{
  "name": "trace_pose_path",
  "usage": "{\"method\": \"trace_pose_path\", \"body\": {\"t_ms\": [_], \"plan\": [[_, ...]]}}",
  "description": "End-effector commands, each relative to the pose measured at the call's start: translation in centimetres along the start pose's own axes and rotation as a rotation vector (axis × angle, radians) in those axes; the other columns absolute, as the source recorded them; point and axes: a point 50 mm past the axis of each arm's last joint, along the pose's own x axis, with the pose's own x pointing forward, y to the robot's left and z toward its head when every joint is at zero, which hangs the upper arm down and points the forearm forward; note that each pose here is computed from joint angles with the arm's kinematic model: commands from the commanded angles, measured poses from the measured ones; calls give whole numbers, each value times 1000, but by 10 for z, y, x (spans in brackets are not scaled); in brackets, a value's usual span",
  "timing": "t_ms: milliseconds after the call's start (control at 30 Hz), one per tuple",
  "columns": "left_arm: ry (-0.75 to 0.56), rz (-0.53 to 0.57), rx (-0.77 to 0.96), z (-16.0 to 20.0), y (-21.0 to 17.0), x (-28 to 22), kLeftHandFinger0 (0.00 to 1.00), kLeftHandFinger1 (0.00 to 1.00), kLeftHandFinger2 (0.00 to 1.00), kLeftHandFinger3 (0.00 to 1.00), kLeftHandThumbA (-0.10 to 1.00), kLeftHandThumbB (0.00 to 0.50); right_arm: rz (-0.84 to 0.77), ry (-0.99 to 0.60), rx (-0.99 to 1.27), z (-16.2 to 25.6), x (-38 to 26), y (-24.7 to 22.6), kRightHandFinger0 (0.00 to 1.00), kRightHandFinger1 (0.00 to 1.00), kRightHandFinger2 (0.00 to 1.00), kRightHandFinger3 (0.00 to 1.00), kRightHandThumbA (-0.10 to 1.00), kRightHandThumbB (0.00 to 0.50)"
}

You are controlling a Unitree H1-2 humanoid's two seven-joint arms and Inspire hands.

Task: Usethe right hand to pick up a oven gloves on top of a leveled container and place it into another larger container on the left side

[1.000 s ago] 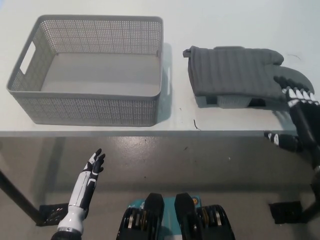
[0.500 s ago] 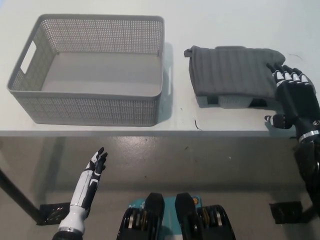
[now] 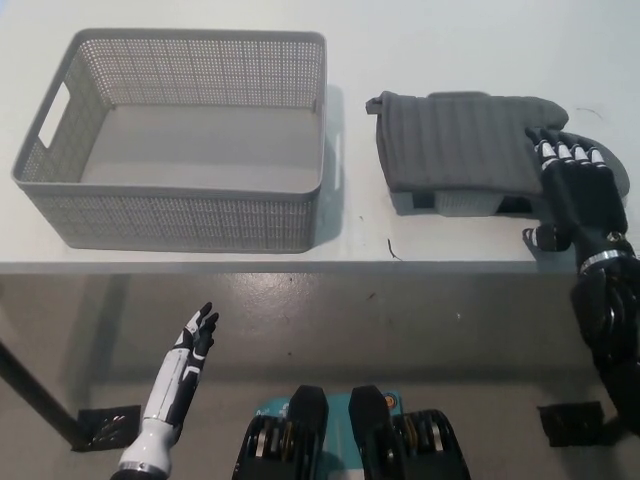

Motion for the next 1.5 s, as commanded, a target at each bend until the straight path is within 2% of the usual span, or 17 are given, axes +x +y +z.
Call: {"method": "trace_pose_path", "body": {"t_ms": [0, 200, 267, 300, 333, 367, 400, 467, 533, 567, 667, 867, 967, 1167, 1233, 1333, 1467], "plan": [[-71, 3, 14, 10, 3, 3, 1000, 1000, 1000, 1000, 1000, 433, -150, -58, -40, 26, 28, -26, 1000, 1000, 1000, 1000, 1000, 235], [-75, 5, 20, 11, 4, 5, 1000, 1000, 1000, 1000, 1000, 429, -238, -70, -137, 34, 45, -24, 1000, 1000, 1000, 1000, 1000, 256], [-76, 4, 24, 11, 4, 5, 1000, 1000, 1000, 1000, 1000, 437, -300, -66, -162, 32, 51, -18, 1000, 1000, 1000, 1000, 1000, 202], [-75, 2, 21, 11, 3, 4, 1000, 1000, 1000, 1000, 1000, 436, -325, -59, -163, 31, 52, -16, 1000, 1000, 1000, 1000, 1000, 217], [-75, -2, 18, 11, 1, 3, 1000, 1000, 1000, 1000, 1000, 436, -435, -56, -179, 27, 55, -10, 954, 903, 944, 1000, 643, 183], [-74, -6, 15, 11, 0, 2, 1000, 1000, 1000, 1000, 1000, 430, -492, -67, -177, 23, 55, -6, 667, 595, 596, 717, 409, 195], [-75, -6, 14, 11, 0, 2, 1000, 1000, 1000, 1000, 1000, 420, -513, -74, -168, 21, 56, -2, 27, 65, 270, 338, -79, 274], [-76, -4, 11, 11, 1, 1, 1000, 1000, 1000, 1000, 1000, 414, -523, -83, -173, 18, 56, 2, 0, 1, 173, 137, -100, 280], [-77, -3, 14, 12, 2, 1, 1000, 1000, 1000, 1000, 1000, 416, -506, -91, -182, 15, 54, 6, 0, 92, 468, 181, -100, 310], [-80, -4, 14, 13, 3, 2, 1000, 1000, 1000, 1000, 1000, 418, -466, -113, -187, 13, 55, 7, 0, 178, 600, 295, -100, 320], [-87, -2, 16, 14, 5, 6, 1000, 1000, 1000, 1000, 1000, 425, -428, -146, -166, 9, 58, 6, 0, 287, 723, 416, -100, 279], [-81, -7, 24, 12, 6, 3, 1000, 1000, 1000, 1000, 1000, 424, -427, -199, -207, 0, 57, 5, 0, 304, 756, 448, -100, 225], [-83, -5, 22, 13, 6, 4, 1000, 1000, 1000, 1000, 1000, 435, -411, -202, -230, -5, 60, 0, 0, 361, 803, 570, -100, 252], [-92, -1, 18, 16, 6, 8, 1000, 1000, 998, 1000, 1000, 432, -485, -228, -220, -8, 63, -23, 0, 266, 622, 475, -100, 324], [-92, -5, 27, 16, 6, 8, 1000, 1000, 1000, 1000, 1000, 441, -525, -239, -224, -9, 65, -32, 0, 274, 633, 479, -100, 309], [-97, -2, 30, 17, 6, 10, 1000, 1000, 1000, 1000, 1000, 443, -589, -251, -167, -5, 67, -53, 0, 222, 704, 517, -100, 184], [-98, -1, 21, 17, 6, 10, 1000, 1000, 999, 1000, 1000, 437, -698, -279, -154, 3, 66, -81, 0, 246, 829, 692, -100, 196]]}}
